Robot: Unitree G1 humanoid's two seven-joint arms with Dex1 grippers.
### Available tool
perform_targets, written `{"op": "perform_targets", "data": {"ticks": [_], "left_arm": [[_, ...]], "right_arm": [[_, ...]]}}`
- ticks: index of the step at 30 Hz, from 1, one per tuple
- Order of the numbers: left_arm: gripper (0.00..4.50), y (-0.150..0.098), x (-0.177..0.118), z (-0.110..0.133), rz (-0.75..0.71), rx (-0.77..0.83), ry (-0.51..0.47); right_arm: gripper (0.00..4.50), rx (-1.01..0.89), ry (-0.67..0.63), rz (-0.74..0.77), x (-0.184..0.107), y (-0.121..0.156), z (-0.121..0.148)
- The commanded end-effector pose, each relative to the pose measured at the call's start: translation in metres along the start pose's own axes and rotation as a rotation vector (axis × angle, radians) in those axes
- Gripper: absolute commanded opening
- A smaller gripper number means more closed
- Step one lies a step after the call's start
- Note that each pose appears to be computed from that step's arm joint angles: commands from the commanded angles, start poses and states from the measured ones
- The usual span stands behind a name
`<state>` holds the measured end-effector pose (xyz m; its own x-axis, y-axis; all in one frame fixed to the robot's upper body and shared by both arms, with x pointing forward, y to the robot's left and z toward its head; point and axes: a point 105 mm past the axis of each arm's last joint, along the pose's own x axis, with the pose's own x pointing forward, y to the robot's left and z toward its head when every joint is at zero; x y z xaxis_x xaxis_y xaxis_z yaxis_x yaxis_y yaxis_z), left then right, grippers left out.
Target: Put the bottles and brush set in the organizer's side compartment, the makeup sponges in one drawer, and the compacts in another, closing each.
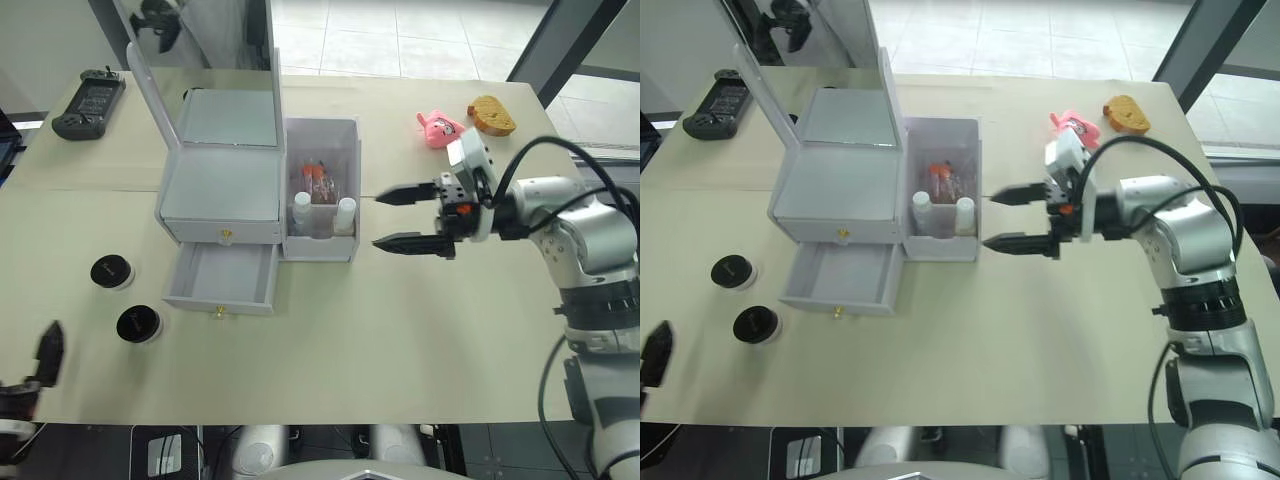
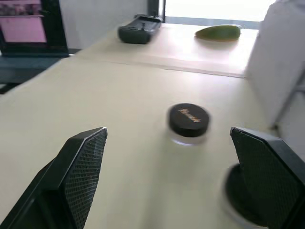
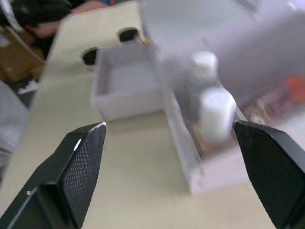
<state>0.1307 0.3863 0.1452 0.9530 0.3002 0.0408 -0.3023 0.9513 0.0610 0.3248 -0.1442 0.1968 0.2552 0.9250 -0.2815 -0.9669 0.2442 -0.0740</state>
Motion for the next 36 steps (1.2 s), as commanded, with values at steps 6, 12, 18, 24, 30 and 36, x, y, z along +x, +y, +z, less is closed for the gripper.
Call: {"op": "perform_targets", "data": {"ticks": [6, 12, 18, 24, 30, 36], "left_arm": [[4.45, 0.097, 0.015, 0.000, 0.111, 0.125, 0.085], [4.45, 0.100, 0.029, 0.001, 0.068, 0.144, 0.092], [4.45, 0.084, 0.041, 0.013, 0.031, 0.103, 0.053], [4.45, 0.031, 0.040, 0.022, -0.228, 0.064, 0.177], [4.45, 0.013, 0.021, 0.006, -0.378, 0.138, 0.427], [4.45, -0.042, -0.015, -0.006, -0.699, 0.083, 0.578]], "right_arm": [[4.50, 0.041, 0.076, -0.370, -0.078, -0.038, -0.061], [4.50, 0.095, 0.054, -0.432, -0.089, -0.039, -0.072], [4.50, 0.103, -0.119, -0.243, -0.052, -0.021, -0.012], [4.50, -0.020, -0.132, 0.210, -0.002, 0.041, 0.062], [4.50, -0.189, -0.063, 0.418, 0.025, 0.070, 0.093], [4.50, -0.289, -0.126, 0.456, 0.045, 0.079, 0.113]]}}
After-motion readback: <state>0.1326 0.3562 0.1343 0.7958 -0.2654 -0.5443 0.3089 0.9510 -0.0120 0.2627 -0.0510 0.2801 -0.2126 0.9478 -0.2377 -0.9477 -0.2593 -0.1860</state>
